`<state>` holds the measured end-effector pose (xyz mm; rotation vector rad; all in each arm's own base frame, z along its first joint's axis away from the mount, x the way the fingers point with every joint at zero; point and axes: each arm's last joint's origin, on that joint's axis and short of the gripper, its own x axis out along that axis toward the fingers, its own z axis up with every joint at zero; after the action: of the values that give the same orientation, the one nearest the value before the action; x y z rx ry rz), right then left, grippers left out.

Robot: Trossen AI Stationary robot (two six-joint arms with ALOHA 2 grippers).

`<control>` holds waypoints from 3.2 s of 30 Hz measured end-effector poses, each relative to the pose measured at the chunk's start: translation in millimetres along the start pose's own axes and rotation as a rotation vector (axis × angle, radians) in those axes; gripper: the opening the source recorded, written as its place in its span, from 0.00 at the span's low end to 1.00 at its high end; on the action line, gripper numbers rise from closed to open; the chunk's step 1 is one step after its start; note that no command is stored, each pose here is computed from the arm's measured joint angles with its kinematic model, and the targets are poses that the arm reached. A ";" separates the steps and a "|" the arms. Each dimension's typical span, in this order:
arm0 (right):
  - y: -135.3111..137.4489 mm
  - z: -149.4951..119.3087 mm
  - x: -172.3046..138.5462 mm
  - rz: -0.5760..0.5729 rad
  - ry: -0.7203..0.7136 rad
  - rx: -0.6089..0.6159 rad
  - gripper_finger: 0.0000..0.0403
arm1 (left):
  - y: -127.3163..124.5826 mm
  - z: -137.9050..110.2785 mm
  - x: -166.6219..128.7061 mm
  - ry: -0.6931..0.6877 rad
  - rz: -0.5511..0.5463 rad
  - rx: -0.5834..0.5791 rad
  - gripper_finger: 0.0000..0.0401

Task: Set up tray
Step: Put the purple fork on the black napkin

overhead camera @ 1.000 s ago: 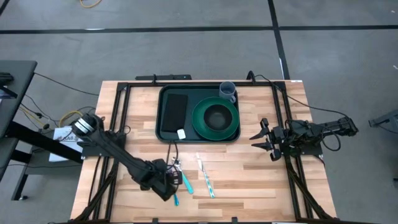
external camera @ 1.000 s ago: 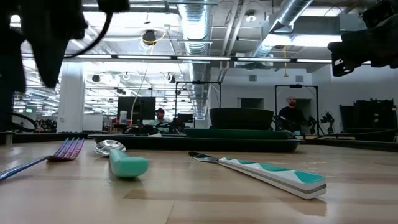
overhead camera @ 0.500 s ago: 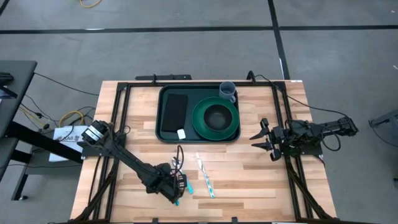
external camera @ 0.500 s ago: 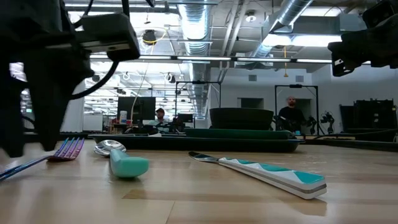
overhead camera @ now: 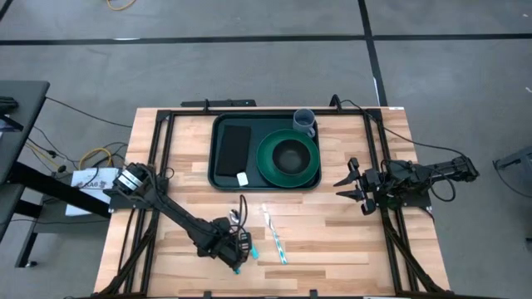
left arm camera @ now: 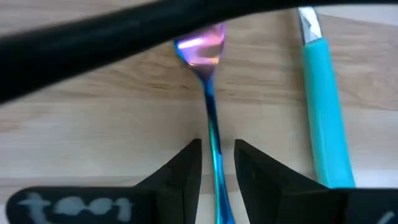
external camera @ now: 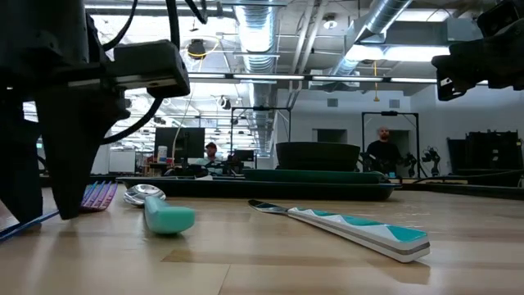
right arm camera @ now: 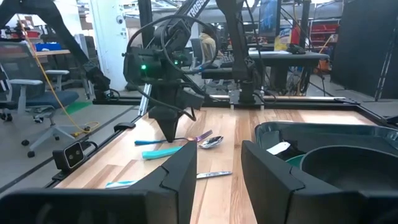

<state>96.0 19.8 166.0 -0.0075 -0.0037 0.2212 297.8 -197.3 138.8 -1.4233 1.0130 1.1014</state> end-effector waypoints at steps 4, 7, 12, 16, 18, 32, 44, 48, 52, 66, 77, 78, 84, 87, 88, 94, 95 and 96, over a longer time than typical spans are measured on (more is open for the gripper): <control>0.0 0.1 0.0 0.000 0.000 0.000 0.29 | 0.7 0.1 6.9 -0.001 0.025 0.001 0.22; 0.0 0.1 0.0 0.000 0.000 0.000 0.29 | 1.5 0.4 7.7 -0.003 0.034 0.019 0.19; 0.0 0.1 0.0 0.000 0.000 0.000 0.29 | 2.9 1.2 8.1 -0.009 0.050 0.039 0.03; 0.0 0.0 0.0 0.000 0.000 0.000 0.29 | 3.8 1.8 8.3 -0.014 0.060 0.050 0.02; 0.0 0.0 0.0 0.000 0.000 0.000 0.29 | 4.3 2.3 8.1 -0.019 0.065 0.056 0.01; 0.0 0.1 0.0 0.000 0.000 0.000 0.29 | 16.5 18.0 -39.3 -0.149 0.054 0.040 0.00; 0.0 0.0 0.0 0.000 0.000 0.000 0.29 | 10.7 86.4 -115.7 -0.357 -0.044 0.059 0.00; 0.0 0.0 0.0 -0.001 0.000 0.000 0.29 | 0.7 121.7 -130.9 -0.398 -0.052 0.076 0.00; 0.0 0.1 0.0 0.000 0.000 0.000 0.29 | -8.4 162.4 -140.8 -0.412 -0.025 0.085 0.00; 0.0 0.1 0.0 0.000 0.000 0.000 0.29 | -18.6 305.7 -149.5 -0.363 0.023 0.218 0.00; 0.0 0.1 0.0 0.000 0.000 0.000 0.29 | -22.7 362.2 -108.6 -0.202 0.041 0.284 0.00; 0.0 0.0 0.0 0.000 0.000 0.000 0.29 | -23.9 365.2 -102.3 -0.184 0.044 0.290 0.00; 0.0 0.1 0.0 0.000 0.000 0.000 0.29 | -25.7 379.8 -65.2 -0.058 0.084 0.297 0.00; 0.0 0.1 0.0 -0.001 0.000 0.000 0.29 | -24.5 383.8 -53.5 -0.027 0.109 0.294 0.00; 0.0 0.1 0.0 -0.001 0.000 0.000 0.29 | -24.2 384.7 -51.3 -0.024 0.115 0.292 0.00; 0.0 0.0 0.0 0.000 0.000 0.000 0.29 | -24.4 393.9 -49.5 -0.059 0.092 0.277 0.00; 0.0 0.1 0.0 0.000 0.000 0.000 0.29 | -23.6 395.9 -49.9 -0.058 0.087 0.275 0.00; 0.0 0.0 0.0 0.000 0.000 0.000 0.29 | -23.0 397.1 -50.2 -0.052 0.082 0.272 0.00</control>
<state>96.0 19.8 166.1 -0.0075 -0.0038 0.2208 265.0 201.0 170.9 -1.1386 1.1450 1.0104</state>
